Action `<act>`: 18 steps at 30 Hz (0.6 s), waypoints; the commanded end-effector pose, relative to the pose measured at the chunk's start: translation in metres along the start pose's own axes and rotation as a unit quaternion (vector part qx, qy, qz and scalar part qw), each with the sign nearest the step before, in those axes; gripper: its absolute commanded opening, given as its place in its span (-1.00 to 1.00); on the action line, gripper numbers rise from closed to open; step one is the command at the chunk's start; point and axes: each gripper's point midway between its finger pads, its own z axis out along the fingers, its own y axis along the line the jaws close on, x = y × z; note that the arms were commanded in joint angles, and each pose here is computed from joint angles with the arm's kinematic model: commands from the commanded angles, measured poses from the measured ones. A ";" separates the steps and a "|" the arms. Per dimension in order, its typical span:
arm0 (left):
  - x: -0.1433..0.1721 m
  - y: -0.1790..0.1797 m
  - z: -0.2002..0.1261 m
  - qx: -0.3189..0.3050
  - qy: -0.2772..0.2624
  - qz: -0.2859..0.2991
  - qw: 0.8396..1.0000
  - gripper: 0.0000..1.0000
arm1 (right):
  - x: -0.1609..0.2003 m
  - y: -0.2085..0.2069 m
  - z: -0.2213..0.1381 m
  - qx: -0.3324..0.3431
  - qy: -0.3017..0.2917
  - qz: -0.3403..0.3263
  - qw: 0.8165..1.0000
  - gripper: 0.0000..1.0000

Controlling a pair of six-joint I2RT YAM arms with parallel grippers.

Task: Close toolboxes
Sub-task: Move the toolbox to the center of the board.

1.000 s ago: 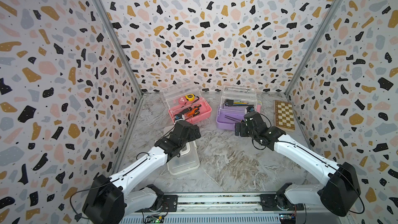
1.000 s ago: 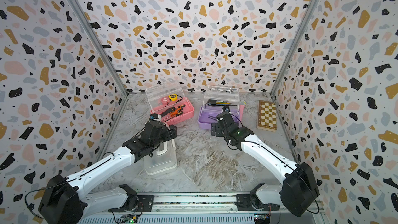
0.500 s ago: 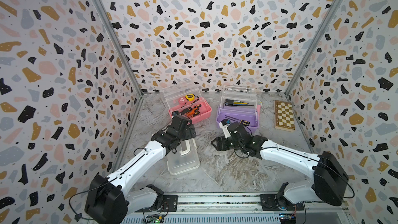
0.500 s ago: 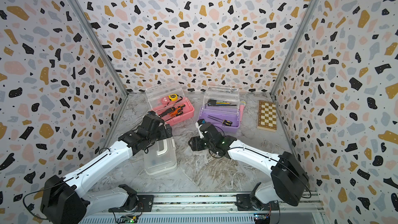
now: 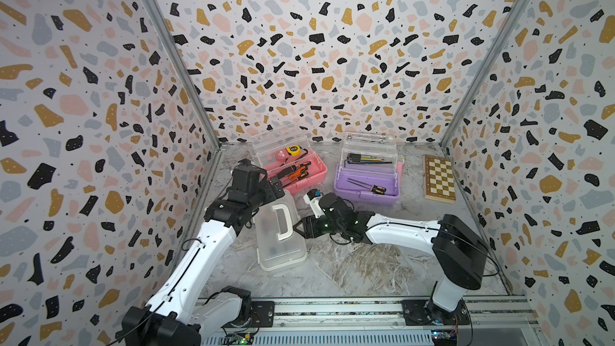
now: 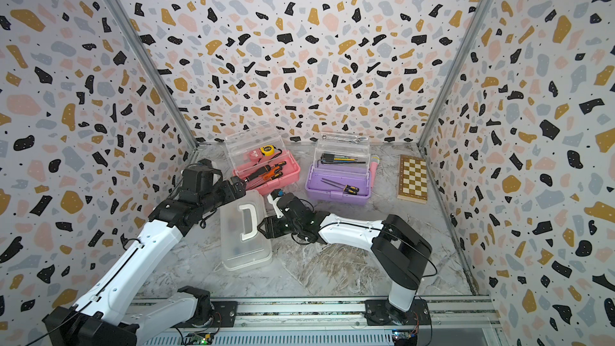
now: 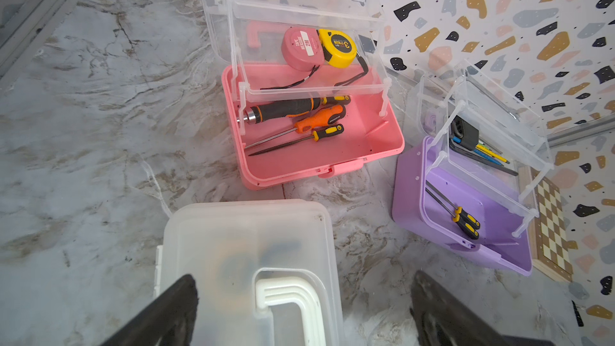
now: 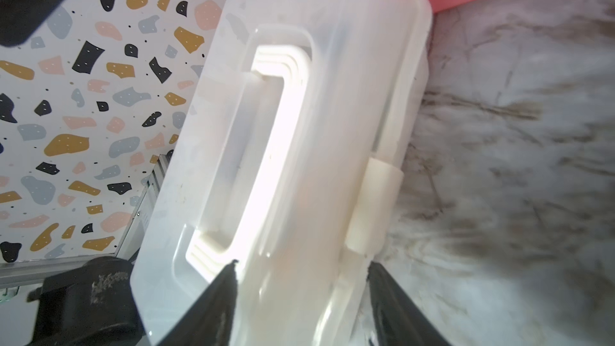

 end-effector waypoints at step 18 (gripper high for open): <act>-0.027 0.006 -0.041 0.001 -0.041 0.037 0.998 0.98 | -0.020 0.057 0.064 -0.064 0.024 -0.048 0.997 0.04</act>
